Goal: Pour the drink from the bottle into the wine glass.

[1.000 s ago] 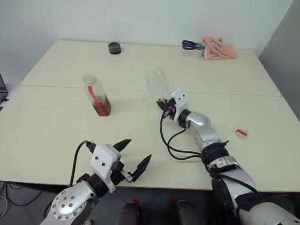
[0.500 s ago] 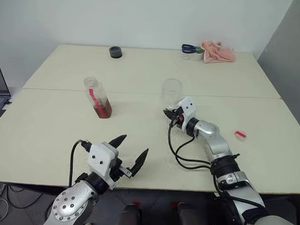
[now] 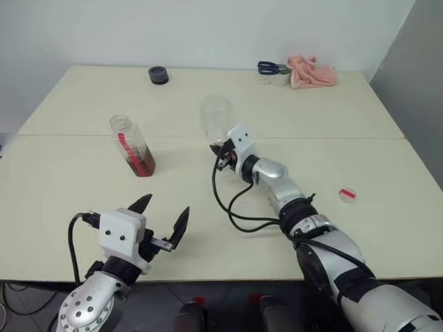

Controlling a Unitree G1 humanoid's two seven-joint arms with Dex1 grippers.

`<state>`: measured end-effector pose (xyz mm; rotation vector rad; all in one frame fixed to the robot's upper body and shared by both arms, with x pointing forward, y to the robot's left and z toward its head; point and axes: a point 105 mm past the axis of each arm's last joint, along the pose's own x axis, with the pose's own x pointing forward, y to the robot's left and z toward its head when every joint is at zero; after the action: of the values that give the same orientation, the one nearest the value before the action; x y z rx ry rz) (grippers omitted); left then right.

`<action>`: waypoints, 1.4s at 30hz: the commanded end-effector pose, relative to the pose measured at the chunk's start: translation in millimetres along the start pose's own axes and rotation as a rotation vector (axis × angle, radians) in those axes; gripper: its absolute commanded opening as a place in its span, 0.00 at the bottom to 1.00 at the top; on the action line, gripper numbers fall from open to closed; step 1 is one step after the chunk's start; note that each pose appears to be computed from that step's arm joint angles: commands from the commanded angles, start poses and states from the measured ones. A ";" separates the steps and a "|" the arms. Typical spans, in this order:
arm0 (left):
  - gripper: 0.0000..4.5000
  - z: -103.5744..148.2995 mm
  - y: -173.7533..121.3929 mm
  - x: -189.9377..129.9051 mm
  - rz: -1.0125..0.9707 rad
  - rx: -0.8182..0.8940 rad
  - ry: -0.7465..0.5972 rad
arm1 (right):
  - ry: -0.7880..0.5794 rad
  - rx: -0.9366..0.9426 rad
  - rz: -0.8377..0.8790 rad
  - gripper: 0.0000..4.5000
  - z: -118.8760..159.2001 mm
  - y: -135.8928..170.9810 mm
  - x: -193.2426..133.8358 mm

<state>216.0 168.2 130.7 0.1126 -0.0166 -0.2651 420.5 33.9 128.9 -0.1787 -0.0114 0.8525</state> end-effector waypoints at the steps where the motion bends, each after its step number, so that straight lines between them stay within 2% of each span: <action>1: 1.00 14.5 1.3 -3.9 0.021 0.031 -0.054 | -0.042 -0.057 0.000 0.04 18.4 0.9 6.6; 12: 1.00 15.2 0.9 -3.6 0.029 0.032 -0.061 | -0.045 -0.011 -0.014 0.04 13.9 3.7 8.4; 13: 1.00 15.1 0.4 -3.1 0.024 0.033 -0.062 | -0.038 -0.008 -0.019 0.20 12.1 2.6 7.8; 16: 1.00 14.8 1.5 -1.4 0.019 0.036 -0.065 | -0.028 -0.012 -0.025 0.40 8.7 0.4 6.1; 23: 1.00 13.0 1.7 3.0 0.006 0.032 -0.069 | -0.032 -0.010 -0.021 0.95 7.0 -1.1 3.8; 24: 1.00 12.7 1.0 3.8 0.003 0.031 -0.070 | -0.032 -0.011 -0.021 1.00 6.3 -1.2 3.3; 31: 1.00 10.8 0.8 7.3 0.001 0.027 -0.073 | -0.026 0.003 -0.014 1.00 -2.0 -2.8 -2.1; 35: 1.00 3.7 12.5 6.8 0.084 -0.025 -0.060 | -0.023 -0.010 0.001 1.00 -12.6 -14.2 -18.1; 38: 1.00 -3.4 22.6 7.8 0.156 -0.036 -0.057 | -0.042 -0.040 0.006 1.00 -16.2 -30.1 -44.9; 42: 1.00 -9.1 42.7 9.5 0.277 -0.040 -0.070 | -0.041 -0.089 0.030 1.00 -0.1 -43.0 -97.8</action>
<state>236.2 197.2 116.0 0.0346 -0.0406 -0.0510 396.8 -69.9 104.0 -0.2316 0.0072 0.8347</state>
